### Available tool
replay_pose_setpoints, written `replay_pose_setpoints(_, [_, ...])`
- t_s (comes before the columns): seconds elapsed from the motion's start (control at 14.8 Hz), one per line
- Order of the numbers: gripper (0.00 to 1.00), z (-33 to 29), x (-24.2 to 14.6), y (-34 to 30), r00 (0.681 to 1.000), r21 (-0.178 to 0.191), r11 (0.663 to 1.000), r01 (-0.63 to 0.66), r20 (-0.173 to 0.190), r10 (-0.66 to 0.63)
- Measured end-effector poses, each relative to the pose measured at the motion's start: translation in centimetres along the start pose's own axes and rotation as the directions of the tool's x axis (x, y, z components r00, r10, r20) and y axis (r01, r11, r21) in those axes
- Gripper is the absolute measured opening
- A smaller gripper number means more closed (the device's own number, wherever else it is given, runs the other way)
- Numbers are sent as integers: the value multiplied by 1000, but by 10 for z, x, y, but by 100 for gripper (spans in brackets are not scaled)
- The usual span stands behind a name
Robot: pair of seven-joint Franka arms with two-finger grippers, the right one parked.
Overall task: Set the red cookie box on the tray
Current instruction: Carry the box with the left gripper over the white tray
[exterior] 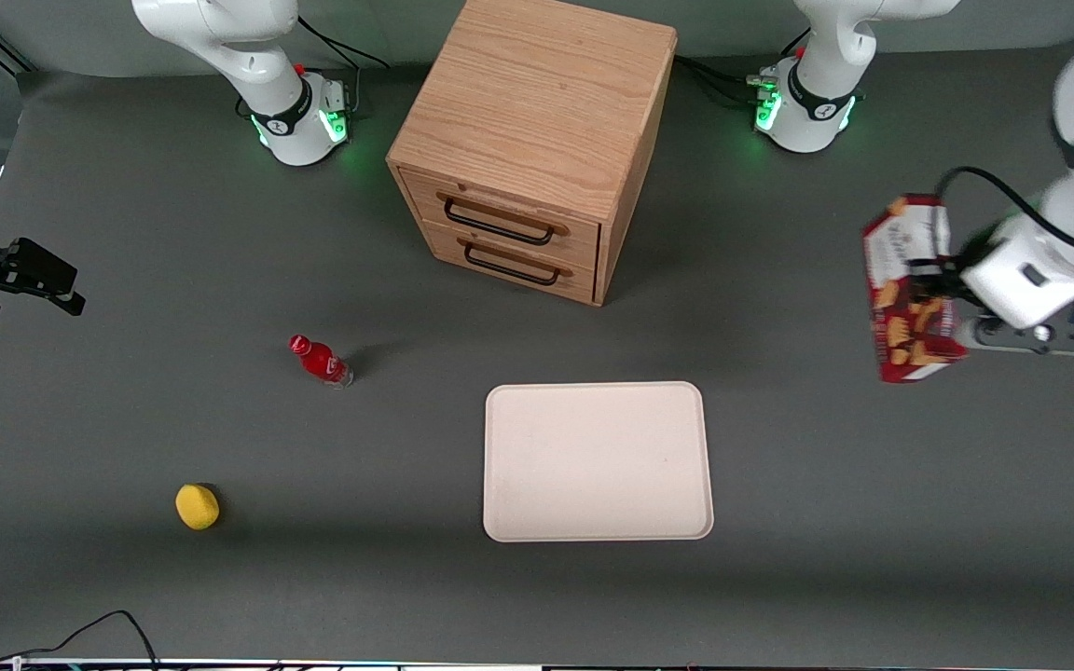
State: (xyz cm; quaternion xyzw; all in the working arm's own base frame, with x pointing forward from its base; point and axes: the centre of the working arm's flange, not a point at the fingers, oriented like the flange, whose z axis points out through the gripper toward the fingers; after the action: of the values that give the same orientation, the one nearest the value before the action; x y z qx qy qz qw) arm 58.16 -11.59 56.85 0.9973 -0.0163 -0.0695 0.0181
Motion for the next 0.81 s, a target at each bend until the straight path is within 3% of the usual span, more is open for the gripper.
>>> replay_pose_setpoints(0.14, [5,21,13,79,999,-20,999,44,-4,-44])
replay_pose_setpoints(0.27, [5,75,47,134,995,-54,996,69,-69,-72])
replay_pose_setpoints(0.54, [5,226,121,159,983,-22,999,29,-183,-32])
replay_pose_setpoints(0.75, [5,302,146,159,966,-15,1000,-4,-258,0])
replay_pose_setpoints(0.81, [11,311,148,158,963,-18,1000,2,-268,-7])
